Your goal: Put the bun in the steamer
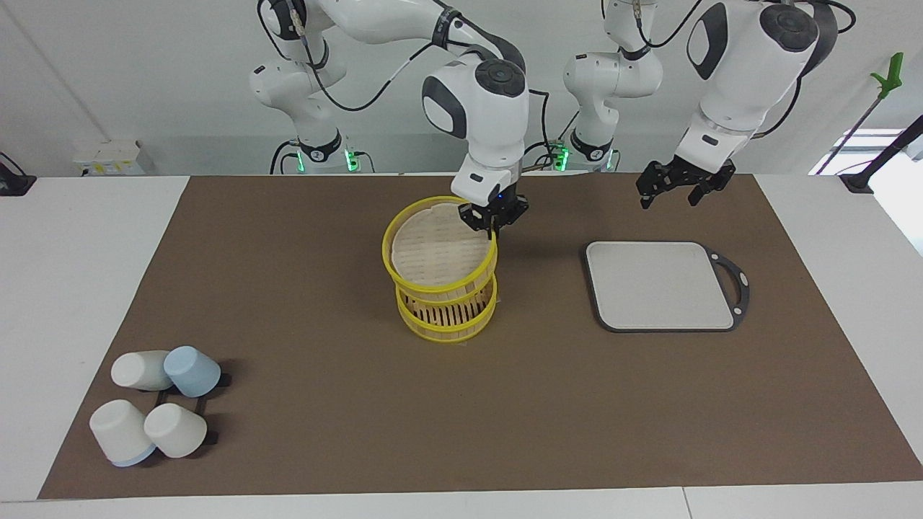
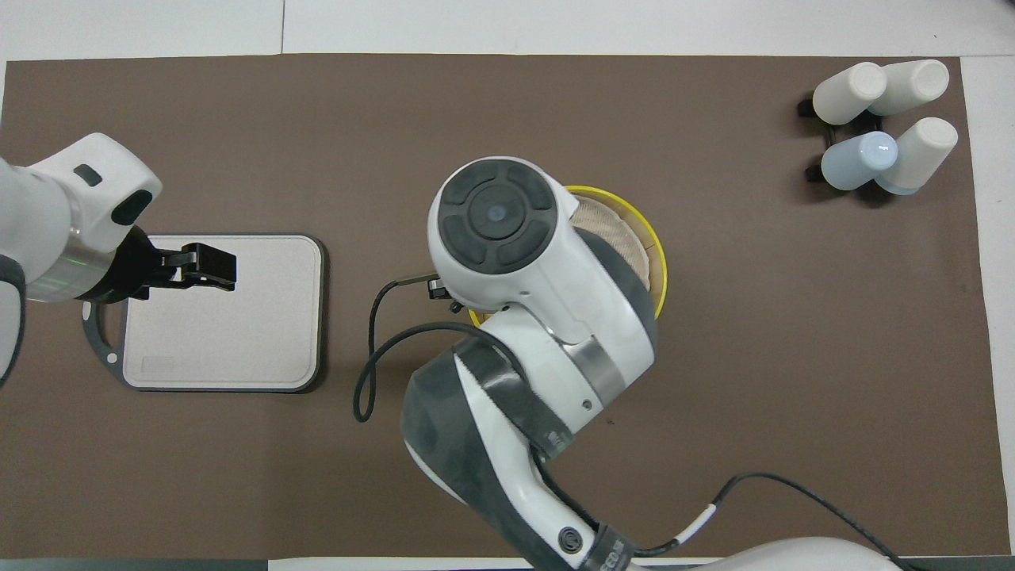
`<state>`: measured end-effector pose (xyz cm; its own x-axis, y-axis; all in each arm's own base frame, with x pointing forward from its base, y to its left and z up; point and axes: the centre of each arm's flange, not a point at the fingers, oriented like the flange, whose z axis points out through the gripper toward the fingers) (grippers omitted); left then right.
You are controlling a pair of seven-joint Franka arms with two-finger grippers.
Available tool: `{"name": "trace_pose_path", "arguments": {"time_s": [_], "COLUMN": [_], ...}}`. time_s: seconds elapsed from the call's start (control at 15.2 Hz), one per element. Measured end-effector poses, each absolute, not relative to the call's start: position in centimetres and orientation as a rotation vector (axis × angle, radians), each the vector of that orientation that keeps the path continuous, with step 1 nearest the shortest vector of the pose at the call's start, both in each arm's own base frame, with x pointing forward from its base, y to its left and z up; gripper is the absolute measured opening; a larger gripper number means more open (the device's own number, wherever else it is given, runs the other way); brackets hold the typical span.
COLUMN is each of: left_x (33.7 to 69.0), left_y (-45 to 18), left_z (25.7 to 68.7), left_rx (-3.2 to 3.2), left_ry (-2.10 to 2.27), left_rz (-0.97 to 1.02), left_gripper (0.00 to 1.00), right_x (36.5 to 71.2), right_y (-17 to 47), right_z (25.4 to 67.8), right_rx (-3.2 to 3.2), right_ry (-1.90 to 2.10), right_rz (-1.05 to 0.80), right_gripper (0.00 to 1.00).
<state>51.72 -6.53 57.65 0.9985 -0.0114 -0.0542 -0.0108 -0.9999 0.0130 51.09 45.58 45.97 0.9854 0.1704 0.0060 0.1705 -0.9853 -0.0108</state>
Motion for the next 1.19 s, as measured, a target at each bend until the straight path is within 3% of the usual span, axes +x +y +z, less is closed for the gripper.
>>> {"name": "trace_pose_path", "arguments": {"time_s": [0.46,1.19], "left_x": [51.2,52.3], "left_y": [-5.1,-5.1], "left_z": [60.6,61.7], "left_rx": [3.127,3.123], "left_ry": [-0.008,-0.107], "left_rz": [-0.116,-0.160], "left_gripper": [1.00,1.00], "right_x": [50.3,50.4], "right_y": [46.6,46.3], "right_z": [41.1,39.4], "right_rx": [-3.204,-3.153], "right_ry": [-0.367,-0.390], "right_rz": [-0.019,-0.166], "right_gripper": [0.10,0.10]}}
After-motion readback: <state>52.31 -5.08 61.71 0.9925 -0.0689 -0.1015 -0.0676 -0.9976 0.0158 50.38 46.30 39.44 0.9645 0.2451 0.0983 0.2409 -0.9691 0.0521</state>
